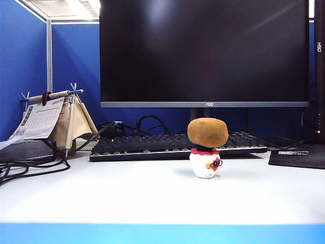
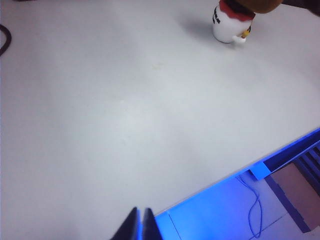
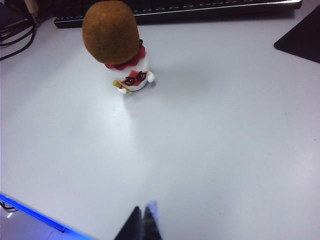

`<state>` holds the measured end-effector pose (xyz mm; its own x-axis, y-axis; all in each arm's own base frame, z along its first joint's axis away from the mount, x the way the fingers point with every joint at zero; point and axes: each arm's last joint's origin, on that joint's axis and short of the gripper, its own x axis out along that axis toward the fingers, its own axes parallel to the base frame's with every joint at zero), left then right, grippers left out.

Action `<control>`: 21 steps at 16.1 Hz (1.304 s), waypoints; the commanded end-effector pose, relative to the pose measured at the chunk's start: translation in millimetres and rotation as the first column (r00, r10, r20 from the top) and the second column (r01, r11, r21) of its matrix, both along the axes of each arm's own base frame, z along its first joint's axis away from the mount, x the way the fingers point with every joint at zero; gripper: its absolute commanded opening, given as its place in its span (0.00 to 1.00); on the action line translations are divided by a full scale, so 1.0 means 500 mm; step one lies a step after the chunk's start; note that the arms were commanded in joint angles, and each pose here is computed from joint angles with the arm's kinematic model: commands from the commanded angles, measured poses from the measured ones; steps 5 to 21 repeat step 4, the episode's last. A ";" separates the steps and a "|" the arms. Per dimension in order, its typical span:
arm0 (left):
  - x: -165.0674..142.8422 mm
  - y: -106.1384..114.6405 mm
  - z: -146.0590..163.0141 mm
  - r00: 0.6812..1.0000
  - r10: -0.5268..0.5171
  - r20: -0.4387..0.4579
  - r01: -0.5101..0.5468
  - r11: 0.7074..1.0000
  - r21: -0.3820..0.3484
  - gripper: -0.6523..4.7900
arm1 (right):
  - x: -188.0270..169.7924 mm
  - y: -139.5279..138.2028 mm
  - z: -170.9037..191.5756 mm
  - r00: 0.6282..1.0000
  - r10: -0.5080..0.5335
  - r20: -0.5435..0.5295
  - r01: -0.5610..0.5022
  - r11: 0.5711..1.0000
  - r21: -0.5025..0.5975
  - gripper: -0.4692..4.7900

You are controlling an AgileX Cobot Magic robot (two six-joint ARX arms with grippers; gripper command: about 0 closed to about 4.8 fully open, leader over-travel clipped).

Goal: Place the kiwi on top of the doll with a flat head.

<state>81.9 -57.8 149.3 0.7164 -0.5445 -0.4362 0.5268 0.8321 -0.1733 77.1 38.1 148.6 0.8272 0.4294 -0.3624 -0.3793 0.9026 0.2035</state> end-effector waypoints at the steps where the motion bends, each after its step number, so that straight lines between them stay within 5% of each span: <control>1: 0.001 -0.001 0.003 1.000 -0.003 0.012 0.003 1.000 -0.008 0.17 | -0.001 0.000 -0.005 1.000 0.001 -0.023 -0.001 1.000 -0.005 0.08; 21: 0.001 -0.001 0.003 1.000 -0.003 0.011 0.003 1.000 -0.008 0.17 | -0.001 0.000 -0.005 1.000 0.001 -0.020 -0.001 1.000 -0.006 0.08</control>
